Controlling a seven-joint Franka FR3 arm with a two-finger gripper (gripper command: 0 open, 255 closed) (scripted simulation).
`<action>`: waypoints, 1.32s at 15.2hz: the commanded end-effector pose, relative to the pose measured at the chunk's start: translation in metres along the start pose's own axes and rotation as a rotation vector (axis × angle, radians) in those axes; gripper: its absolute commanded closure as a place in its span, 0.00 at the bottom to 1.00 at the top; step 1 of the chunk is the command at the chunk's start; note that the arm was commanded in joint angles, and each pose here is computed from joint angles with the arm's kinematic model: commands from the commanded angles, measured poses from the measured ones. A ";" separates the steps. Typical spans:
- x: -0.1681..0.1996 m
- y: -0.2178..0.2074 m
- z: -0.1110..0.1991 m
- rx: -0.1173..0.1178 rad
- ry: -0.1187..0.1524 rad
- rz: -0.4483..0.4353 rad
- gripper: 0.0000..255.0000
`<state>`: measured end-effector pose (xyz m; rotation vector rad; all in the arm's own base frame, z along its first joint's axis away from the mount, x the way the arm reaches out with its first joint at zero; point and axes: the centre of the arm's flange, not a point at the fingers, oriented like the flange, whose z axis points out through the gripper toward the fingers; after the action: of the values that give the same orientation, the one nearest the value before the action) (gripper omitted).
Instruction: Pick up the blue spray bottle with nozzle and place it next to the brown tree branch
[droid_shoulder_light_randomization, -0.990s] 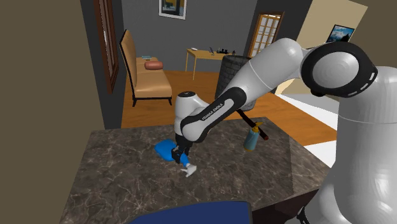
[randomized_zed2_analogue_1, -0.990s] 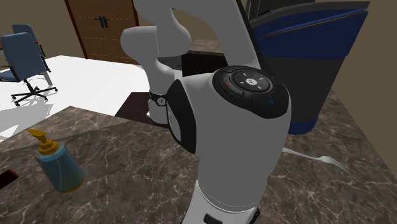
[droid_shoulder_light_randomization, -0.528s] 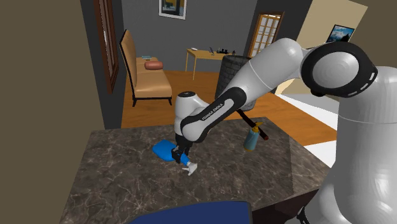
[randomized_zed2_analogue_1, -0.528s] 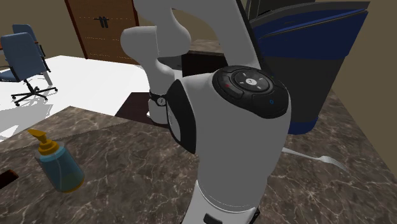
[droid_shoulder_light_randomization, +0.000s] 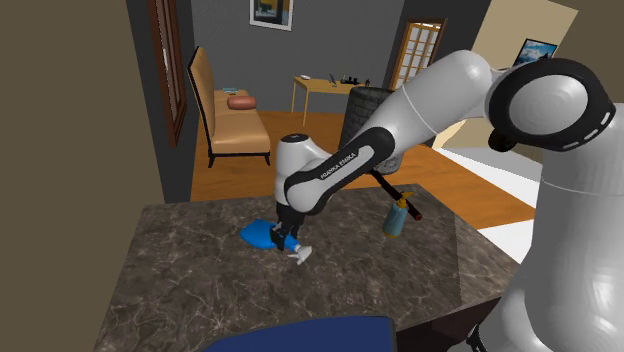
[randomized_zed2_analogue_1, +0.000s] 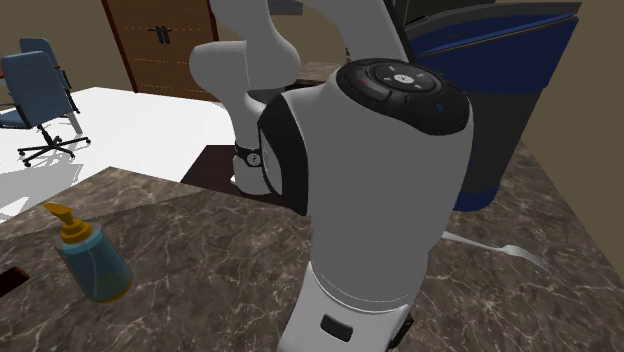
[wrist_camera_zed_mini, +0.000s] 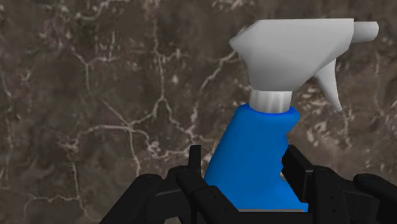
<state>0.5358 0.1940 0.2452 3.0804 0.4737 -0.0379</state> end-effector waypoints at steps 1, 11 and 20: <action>0.000 0.000 -0.010 0.000 0.000 0.000 1.00; -0.001 0.002 -0.063 0.000 0.000 0.000 1.00; -0.003 0.003 -0.110 0.000 0.000 0.000 1.00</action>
<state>0.5359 0.1926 0.3497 3.0804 0.4738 -0.0379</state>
